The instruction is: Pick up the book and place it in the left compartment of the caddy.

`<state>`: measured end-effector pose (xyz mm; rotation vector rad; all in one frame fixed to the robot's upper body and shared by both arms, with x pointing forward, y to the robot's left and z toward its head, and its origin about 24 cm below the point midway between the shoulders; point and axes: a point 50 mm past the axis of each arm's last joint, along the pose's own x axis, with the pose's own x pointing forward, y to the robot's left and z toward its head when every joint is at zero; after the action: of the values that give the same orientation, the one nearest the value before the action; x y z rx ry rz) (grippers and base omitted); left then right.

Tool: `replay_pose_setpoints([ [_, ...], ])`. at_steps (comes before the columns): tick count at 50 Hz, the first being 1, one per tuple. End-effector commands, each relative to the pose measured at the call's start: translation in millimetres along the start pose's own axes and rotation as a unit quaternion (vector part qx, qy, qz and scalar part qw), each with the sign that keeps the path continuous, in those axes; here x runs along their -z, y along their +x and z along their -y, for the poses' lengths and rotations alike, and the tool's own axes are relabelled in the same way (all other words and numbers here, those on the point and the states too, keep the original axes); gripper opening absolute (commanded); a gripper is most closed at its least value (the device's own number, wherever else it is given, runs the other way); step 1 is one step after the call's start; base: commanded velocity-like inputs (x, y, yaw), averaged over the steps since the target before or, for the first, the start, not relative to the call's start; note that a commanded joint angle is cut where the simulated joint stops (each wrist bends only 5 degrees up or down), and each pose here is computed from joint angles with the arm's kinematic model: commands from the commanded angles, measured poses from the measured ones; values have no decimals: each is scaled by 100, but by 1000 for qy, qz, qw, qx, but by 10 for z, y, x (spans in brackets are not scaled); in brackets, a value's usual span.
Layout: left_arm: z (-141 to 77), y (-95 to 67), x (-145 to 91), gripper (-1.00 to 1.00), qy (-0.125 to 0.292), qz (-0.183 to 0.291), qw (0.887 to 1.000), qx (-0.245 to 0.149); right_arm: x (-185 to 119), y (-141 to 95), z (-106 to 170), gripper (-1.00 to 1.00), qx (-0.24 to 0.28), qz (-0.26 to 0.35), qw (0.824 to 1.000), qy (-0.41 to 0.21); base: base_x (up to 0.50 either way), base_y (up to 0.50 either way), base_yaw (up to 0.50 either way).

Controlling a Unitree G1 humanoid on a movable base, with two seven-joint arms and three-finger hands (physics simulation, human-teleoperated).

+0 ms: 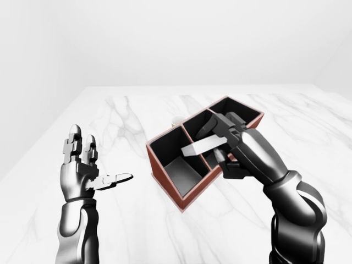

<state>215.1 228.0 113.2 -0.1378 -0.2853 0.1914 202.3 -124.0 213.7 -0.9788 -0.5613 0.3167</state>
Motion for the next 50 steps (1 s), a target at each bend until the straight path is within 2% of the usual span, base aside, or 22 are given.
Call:
replay_pose_setpoints([
  [1, 7, -3, -1, 100, 1, 0, 1000, 1, 99, -17, 44, -100, -8, 34, 997, 71, 0, 0, 0],
  [9, 3, -5, 6, 100, 0, -2, 1000, 0, 175, -19, -9, -100, -26, 42, 992, 116, 0, 0, 0],
  [28, 4, -3, 14, 100, 0, -3, 1000, 0, 240, 25, -200, -100, -66, 35, 985, 156, 0, 0, 0],
  [50, 9, 0, 11, 100, 1, -2, 1000, 0, 179, 57, -226, -100, -71, 34, 988, 130, 0, 0, 0],
])
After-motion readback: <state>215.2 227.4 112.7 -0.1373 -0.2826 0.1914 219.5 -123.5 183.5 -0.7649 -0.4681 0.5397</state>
